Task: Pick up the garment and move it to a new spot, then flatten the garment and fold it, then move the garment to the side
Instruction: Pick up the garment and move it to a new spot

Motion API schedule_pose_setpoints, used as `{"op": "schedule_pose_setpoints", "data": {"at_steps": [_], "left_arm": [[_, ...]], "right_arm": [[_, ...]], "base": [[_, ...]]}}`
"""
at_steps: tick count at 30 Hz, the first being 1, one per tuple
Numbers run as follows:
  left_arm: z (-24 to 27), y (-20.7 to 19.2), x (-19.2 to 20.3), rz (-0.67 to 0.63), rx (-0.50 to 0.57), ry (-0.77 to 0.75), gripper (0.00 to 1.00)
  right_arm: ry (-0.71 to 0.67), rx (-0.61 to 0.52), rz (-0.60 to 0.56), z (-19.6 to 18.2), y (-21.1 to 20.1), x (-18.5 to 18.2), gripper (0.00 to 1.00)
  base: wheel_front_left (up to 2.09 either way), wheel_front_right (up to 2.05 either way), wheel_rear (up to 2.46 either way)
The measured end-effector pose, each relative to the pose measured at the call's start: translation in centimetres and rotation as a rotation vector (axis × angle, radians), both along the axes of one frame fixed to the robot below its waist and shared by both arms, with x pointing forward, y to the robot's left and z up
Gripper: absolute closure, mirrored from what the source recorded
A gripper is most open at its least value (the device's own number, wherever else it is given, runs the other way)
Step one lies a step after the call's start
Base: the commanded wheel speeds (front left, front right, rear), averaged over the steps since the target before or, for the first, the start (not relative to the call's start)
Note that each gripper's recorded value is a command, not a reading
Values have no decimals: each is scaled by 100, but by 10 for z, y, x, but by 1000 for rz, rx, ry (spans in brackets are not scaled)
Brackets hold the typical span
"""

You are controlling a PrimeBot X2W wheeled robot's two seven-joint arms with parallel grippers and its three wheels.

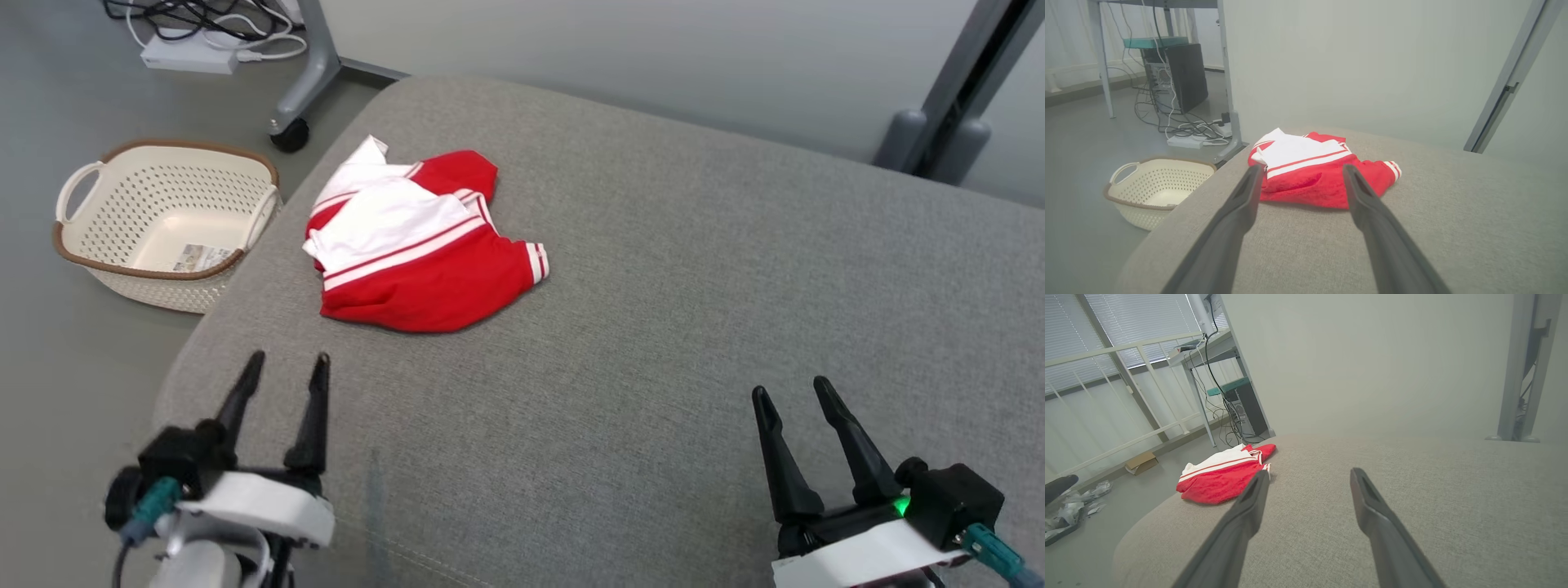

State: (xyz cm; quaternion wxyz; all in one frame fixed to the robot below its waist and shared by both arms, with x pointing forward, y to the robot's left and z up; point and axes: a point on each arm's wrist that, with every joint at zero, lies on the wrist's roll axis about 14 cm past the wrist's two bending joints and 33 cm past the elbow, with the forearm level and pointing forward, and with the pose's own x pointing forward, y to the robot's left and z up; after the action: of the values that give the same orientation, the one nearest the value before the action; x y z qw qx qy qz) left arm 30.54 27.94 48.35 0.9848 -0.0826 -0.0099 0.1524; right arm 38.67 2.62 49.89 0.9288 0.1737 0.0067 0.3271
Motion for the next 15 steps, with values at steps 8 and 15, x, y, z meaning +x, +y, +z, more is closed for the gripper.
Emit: {"op": "schedule_pose_setpoints", "data": {"at_steps": [8,15], "left_arm": [[-4,32,84,-119,69,144,0],[-25,27,149,-269,-53,402,0]], "right_arm": [[22,-3,-55,-16,-23,25,0],[32,-4,-98,-27,-40,41,0]], "base": [[0,0,0],[0,0,0]]}}
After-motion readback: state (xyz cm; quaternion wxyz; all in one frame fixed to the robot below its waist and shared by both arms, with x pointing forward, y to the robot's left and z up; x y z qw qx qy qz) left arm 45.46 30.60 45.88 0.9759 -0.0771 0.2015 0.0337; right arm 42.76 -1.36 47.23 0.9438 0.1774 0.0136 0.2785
